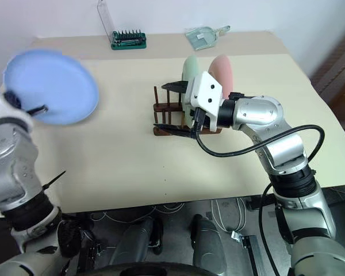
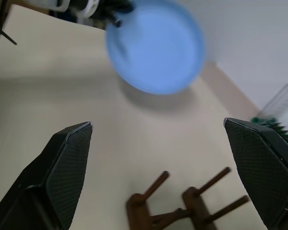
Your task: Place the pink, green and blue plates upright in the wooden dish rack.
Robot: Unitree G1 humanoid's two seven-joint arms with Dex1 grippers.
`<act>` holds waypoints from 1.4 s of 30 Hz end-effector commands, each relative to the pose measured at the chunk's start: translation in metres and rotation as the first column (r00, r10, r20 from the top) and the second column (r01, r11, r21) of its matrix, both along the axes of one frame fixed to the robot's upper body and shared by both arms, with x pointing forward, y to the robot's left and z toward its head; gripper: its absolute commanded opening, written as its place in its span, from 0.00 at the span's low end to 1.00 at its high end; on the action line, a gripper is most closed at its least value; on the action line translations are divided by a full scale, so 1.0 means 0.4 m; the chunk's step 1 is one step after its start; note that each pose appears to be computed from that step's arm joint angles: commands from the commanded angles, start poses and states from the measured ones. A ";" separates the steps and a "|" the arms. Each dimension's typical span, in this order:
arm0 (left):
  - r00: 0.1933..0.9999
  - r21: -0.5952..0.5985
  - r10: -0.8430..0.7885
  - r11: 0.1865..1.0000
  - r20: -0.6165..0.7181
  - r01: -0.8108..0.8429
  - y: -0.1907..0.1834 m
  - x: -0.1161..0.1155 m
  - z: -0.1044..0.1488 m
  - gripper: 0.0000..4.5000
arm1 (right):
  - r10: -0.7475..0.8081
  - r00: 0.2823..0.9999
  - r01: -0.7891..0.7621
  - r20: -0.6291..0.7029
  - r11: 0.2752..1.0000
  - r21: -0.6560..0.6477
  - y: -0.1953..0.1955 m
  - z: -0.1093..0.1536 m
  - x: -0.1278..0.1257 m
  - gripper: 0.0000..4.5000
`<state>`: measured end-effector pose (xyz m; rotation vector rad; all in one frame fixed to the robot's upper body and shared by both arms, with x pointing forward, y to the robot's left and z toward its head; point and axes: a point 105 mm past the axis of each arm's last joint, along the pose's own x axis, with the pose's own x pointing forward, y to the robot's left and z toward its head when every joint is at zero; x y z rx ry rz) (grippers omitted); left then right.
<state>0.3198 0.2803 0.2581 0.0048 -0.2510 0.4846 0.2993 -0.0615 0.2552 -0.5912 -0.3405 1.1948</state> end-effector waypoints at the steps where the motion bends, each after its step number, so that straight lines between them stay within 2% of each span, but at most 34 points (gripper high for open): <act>1: 0.954 0.177 -0.218 0.967 0.204 0.183 -0.165 0.014 0.155 0.00 | -0.025 0.975 0.028 0.220 1.000 -0.011 0.027 0.048 0.002 1.00; 4: 0.907 0.237 -0.337 0.931 0.254 0.279 -0.249 0.020 0.199 0.00 | -0.081 0.939 0.092 0.333 0.996 -0.018 0.036 0.062 0.029 1.00; 10: 0.829 0.236 -0.471 0.879 0.300 0.414 -0.328 0.019 0.229 0.00 | -0.165 0.844 0.182 0.511 0.983 0.017 0.044 0.107 0.068 1.00; 14: 0.805 0.198 -0.503 0.864 0.315 0.462 -0.347 0.015 0.230 0.00 | -0.178 0.801 0.201 0.571 0.979 0.022 0.054 0.116 0.078 1.00; 20: 0.797 0.150 -0.510 0.859 0.323 0.489 -0.353 0.011 0.230 0.00 | -0.117 0.766 0.191 0.632 0.980 -0.050 0.087 0.084 0.085 1.00; 25: 0.783 0.108 -0.526 0.846 0.332 0.522 -0.358 0.008 0.227 0.00 | -0.124 0.729 0.221 0.673 0.973 -0.061 0.092 0.080 0.105 1.00; 28: 0.783 0.109 -0.528 0.845 0.328 0.524 -0.360 0.006 0.227 0.00 | -0.116 0.716 0.226 0.688 0.971 -0.072 0.093 0.073 0.110 0.81; 35: 0.782 0.106 -0.540 0.838 0.313 0.536 -0.368 0.007 0.224 0.00 | -0.114 0.697 0.227 0.708 0.972 -0.067 0.098 0.077 0.109 0.02; 42: 0.762 0.078 -0.557 0.820 0.330 0.566 -0.376 0.007 0.226 0.00 | -0.112 0.684 0.233 0.721 0.970 -0.069 0.097 0.076 0.107 0.01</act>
